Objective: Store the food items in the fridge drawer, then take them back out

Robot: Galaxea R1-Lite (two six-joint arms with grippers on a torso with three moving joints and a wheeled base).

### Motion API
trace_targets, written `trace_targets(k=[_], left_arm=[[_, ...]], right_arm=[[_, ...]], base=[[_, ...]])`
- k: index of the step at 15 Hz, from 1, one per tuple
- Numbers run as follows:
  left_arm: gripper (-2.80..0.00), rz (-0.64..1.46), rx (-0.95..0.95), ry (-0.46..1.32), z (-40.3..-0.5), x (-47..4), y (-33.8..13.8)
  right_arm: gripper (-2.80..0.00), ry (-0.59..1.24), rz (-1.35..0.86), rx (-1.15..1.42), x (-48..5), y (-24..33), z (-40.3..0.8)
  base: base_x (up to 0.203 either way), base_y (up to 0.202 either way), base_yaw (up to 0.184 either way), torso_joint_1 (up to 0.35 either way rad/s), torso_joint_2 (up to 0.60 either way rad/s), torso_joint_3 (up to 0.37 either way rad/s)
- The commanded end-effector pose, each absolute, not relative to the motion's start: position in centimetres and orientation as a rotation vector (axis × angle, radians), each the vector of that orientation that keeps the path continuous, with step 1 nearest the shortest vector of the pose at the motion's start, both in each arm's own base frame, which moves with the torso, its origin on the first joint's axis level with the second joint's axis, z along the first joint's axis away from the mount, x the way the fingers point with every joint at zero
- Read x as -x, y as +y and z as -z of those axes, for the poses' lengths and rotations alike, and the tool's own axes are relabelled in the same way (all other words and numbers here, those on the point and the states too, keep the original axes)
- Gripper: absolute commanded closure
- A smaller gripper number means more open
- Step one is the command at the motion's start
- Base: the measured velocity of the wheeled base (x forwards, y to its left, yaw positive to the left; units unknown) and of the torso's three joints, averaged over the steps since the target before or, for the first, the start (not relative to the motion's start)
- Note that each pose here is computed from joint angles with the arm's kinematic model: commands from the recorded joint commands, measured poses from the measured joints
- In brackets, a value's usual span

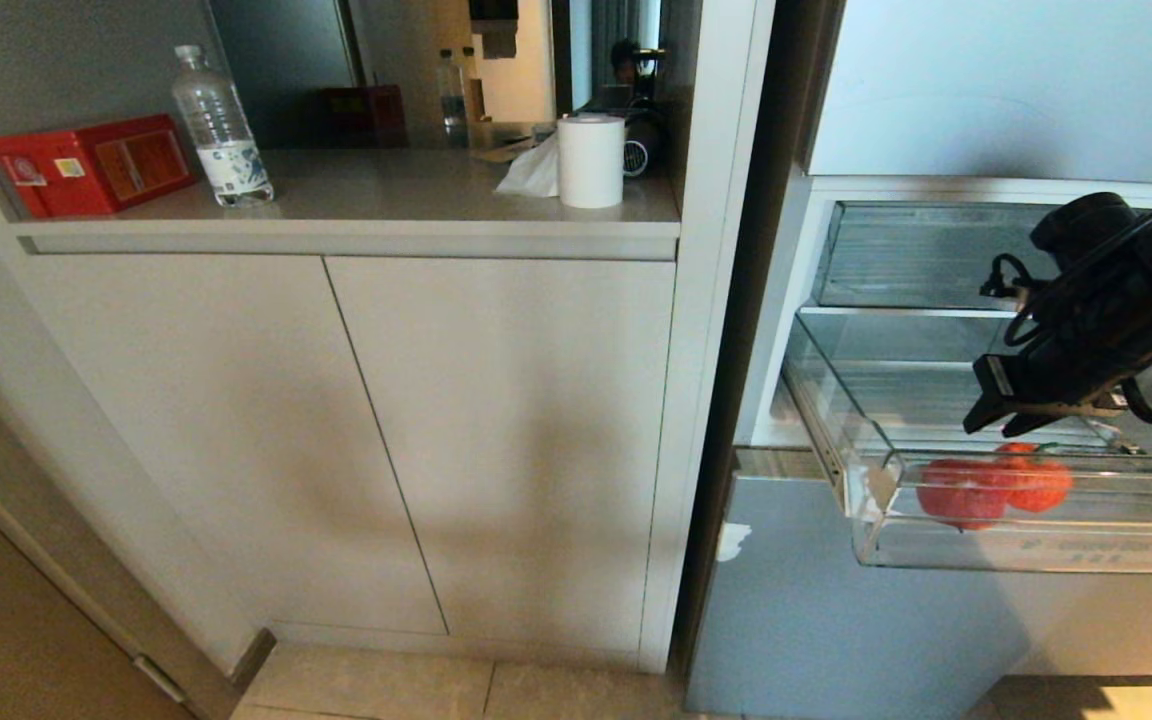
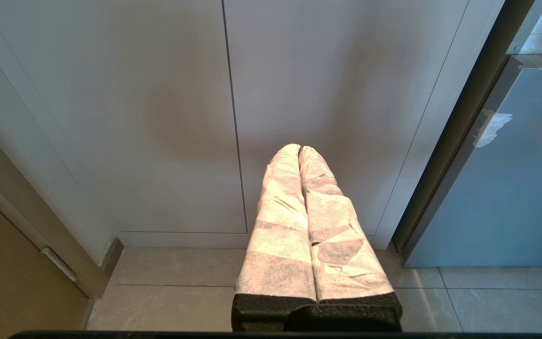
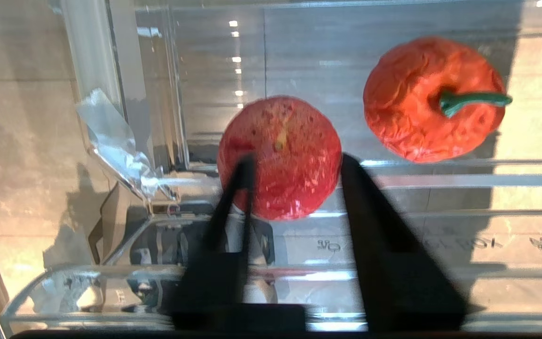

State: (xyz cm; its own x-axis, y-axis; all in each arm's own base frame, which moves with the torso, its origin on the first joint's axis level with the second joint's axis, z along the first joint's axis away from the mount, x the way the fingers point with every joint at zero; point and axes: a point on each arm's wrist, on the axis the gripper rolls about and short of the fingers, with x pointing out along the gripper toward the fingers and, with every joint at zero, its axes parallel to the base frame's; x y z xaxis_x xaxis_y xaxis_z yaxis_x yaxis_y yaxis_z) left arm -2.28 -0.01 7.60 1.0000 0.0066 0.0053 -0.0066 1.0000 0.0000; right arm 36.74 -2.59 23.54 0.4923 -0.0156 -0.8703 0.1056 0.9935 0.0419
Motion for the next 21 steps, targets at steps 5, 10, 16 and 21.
trace_targets(k=[5, 10, 16, 21], left_arm=[[0.00, -0.006, 0.000, -0.004, -7.6, 2.3, 0.0], [0.00, -0.008, 0.000, -0.005, -7.6, 2.3, 0.0], [0.00, -0.007, 0.000, -0.004, -7.6, 2.3, 0.0], [0.00, -0.007, 0.000, -0.004, -7.6, 2.3, 0.0]], right_arm=[[-2.80, 1.145, 0.073, -0.096, -37.5, -2.6, -21.5], [-2.80, 1.216, 0.071, -0.097, -38.7, -2.6, -19.0], [-2.80, 1.262, 0.070, -0.095, -38.8, -2.6, -17.7], [0.00, 1.277, 0.067, -0.092, -38.6, -2.5, -17.6]], base=[[0.000, 0.000, 0.000, 0.000, 0.00, 0.000], [0.000, 0.000, 0.000, 0.000, 0.00, 0.000], [0.000, 0.000, 0.000, 0.000, 0.00, 0.000], [0.000, 0.000, 0.000, 0.000, 0.00, 0.000]])
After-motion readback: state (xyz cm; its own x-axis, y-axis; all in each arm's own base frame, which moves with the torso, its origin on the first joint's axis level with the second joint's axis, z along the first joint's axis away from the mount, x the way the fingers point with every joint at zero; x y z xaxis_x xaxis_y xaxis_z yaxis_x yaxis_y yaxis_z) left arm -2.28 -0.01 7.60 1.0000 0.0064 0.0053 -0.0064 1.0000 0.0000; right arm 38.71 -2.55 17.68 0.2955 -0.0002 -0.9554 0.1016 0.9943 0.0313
